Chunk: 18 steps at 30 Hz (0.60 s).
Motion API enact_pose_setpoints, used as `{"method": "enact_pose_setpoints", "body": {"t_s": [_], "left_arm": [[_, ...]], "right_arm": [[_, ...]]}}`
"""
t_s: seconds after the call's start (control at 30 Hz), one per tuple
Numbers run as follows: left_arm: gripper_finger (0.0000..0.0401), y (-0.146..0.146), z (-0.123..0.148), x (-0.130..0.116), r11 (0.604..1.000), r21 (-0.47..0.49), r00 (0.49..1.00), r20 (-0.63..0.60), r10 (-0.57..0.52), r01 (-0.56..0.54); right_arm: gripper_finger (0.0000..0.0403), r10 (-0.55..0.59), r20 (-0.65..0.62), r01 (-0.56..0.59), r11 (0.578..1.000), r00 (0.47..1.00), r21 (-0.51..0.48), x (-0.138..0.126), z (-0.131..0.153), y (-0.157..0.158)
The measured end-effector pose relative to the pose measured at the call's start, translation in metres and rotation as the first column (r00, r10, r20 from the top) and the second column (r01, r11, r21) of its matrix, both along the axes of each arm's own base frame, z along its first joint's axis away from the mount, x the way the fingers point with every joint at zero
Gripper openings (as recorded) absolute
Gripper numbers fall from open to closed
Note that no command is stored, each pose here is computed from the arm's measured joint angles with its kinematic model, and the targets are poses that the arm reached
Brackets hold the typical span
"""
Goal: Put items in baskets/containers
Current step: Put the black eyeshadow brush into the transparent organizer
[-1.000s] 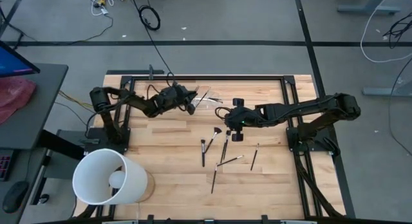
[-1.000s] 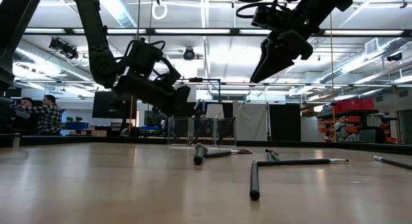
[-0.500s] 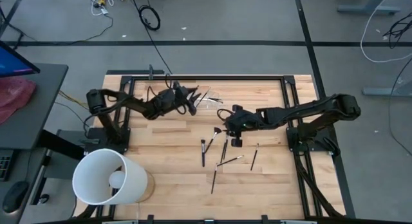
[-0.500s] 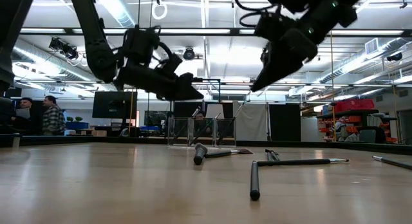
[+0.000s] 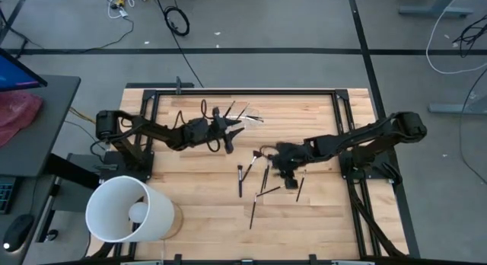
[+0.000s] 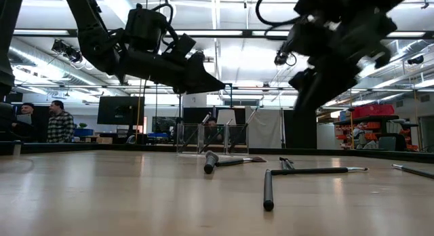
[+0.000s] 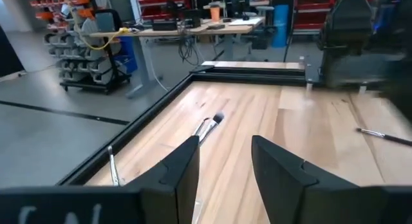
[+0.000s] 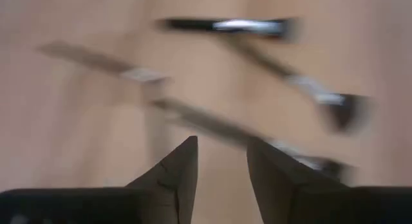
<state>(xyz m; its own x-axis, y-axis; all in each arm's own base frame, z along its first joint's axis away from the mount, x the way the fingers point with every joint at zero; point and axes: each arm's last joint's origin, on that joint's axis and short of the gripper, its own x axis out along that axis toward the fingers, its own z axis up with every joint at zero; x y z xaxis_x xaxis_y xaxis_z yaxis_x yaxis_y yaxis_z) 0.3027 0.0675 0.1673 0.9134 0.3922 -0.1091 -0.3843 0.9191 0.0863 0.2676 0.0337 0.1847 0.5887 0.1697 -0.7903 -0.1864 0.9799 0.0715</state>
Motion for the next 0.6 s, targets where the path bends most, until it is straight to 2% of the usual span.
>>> {"method": "enact_pose_setpoints", "body": {"t_s": [0.1, 0.2, 0.3, 0.4, 0.47, 0.6], "left_arm": [[0.0145, -0.002, -0.001, 0.000, 1.000, -0.004, 1.000, -0.011, -0.002, 0.002], [0.0144, -0.003, -0.003, 0.000, 0.999, -0.036, 1.000, -0.020, 0.000, 0.000], [0.0144, -0.003, -0.006, 0.000, 0.998, -0.067, 0.999, -0.033, 0.004, -0.007], [0.0144, -0.003, -0.007, -0.001, 0.993, -0.119, 0.999, -0.031, 0.012, -0.016], [0.0144, -0.003, -0.007, -0.001, 0.987, -0.159, 1.000, -0.016, 0.018, -0.021], [0.0144, -0.006, -0.007, 0.000, 0.977, -0.214, 1.000, 0.008, 0.010, -0.008]], "right_arm": [[0.0141, 0.162, -0.074, -0.154, 0.983, 0.984, 0.095, -0.002, 0.011, 0.013], [0.0138, 0.234, -0.185, -0.208, 0.967, 0.955, 0.149, -0.010, 0.018, 0.023], [0.0133, 0.280, -0.286, -0.242, 0.957, 0.917, 0.161, -0.021, 0.015, 0.028], [0.0128, 0.263, -0.395, -0.235, 0.965, 0.880, 0.119, -0.034, 0.005, 0.029], [0.0128, 0.238, -0.450, -0.247, 0.968, 0.861, 0.040, -0.042, -0.003, 0.027], [0.0130, 0.263, -0.511, -0.342, 0.937, 0.818, -0.066, -0.056, -0.021, 0.023]]}}
